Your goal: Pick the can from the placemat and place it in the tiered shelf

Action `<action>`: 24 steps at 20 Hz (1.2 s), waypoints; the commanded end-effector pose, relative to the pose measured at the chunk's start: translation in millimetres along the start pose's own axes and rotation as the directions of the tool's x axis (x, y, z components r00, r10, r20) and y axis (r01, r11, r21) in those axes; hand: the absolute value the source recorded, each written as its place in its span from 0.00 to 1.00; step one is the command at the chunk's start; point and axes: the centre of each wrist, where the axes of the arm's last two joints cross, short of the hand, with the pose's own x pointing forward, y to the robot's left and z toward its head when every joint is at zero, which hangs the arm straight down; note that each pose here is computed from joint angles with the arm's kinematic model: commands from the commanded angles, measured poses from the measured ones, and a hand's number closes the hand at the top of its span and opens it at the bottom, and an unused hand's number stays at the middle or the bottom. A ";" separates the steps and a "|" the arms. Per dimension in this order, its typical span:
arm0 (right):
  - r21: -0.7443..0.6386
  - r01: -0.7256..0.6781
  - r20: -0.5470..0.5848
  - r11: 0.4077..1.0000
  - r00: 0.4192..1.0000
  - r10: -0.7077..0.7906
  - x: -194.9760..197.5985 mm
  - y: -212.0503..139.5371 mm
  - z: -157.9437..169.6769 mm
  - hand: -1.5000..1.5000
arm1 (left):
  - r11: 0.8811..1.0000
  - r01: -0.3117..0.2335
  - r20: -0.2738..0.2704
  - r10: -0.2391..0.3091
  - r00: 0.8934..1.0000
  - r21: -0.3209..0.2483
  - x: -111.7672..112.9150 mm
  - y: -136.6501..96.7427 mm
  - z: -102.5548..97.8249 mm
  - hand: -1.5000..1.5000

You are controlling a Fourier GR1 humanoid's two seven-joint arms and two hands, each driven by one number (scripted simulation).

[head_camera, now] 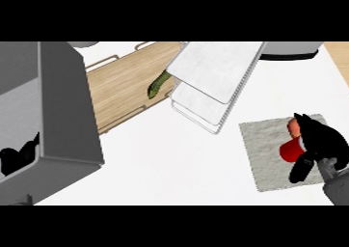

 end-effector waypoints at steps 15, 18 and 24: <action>0.006 -0.018 0.126 1.000 0.992 0.017 6.8 18.1 -24.3 1.00 | 0.985 -0.010 -0.039 0.003 0.999 -0.172 -18.2 -51.5 -1.0 0.50; -0.022 -0.015 0.126 1.000 0.992 0.018 11.8 12.2 -34.9 1.00 | 0.982 0.003 -0.032 -0.009 0.999 -0.187 -10.7 -64.2 -4.8 0.50; -0.158 -0.006 0.086 0.987 0.996 0.020 21.7 18.1 -25.2 1.00 | 0.981 -0.001 -0.030 -0.005 1.000 -0.192 -5.1 -46.0 -3.4 0.50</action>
